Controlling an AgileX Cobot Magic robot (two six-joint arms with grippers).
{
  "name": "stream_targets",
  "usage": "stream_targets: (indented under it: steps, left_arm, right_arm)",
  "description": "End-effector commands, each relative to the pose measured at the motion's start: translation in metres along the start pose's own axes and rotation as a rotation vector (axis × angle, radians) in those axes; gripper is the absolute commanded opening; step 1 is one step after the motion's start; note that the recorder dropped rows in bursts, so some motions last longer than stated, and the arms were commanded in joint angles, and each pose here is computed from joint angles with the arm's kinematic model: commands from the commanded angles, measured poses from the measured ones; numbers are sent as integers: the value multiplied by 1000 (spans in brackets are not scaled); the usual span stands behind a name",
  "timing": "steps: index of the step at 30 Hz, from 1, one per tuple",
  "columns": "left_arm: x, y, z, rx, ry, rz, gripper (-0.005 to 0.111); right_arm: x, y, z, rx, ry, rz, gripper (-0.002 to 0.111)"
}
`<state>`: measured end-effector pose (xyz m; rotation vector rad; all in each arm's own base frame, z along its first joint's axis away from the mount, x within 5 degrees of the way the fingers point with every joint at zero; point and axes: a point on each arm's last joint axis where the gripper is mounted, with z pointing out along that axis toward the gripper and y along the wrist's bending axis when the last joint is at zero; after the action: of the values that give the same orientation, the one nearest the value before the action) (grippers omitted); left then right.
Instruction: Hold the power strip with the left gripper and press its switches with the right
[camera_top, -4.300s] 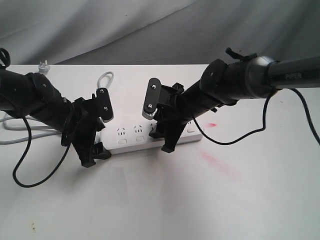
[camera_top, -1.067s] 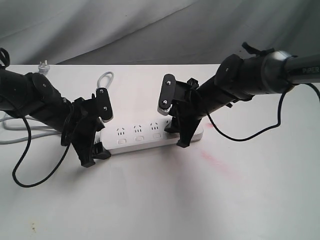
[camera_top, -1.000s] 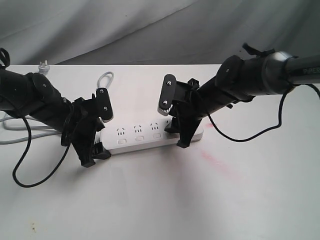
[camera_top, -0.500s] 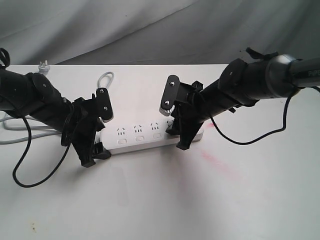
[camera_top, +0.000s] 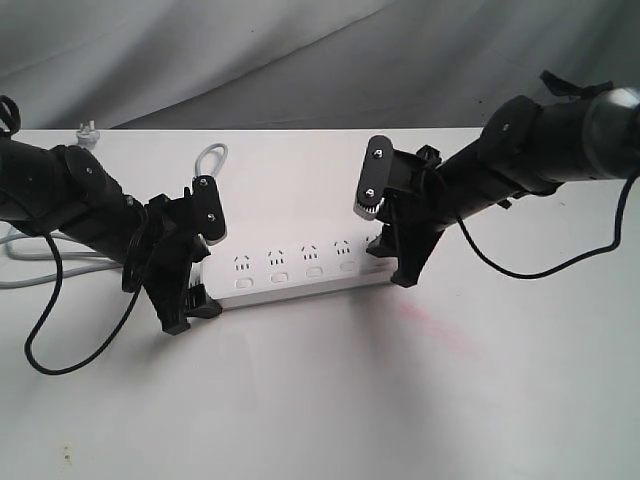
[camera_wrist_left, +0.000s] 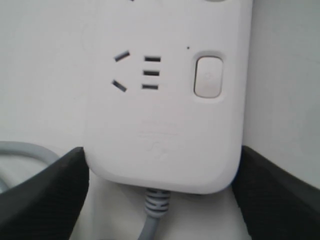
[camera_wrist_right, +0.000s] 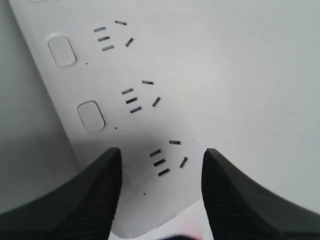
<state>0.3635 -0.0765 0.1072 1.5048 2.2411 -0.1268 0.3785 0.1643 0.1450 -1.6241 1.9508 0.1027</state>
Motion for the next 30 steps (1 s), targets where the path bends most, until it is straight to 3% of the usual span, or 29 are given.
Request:
stream_targets:
  steps: [1,30]
  left_arm:
    - [1,2,0,-17,5,13,65]
    - [1,2,0,-17,5,10,65]
  right_arm:
    - [8,-7,-5,26,8,10,47]
    - [29,14,32,-125,64,43,47]
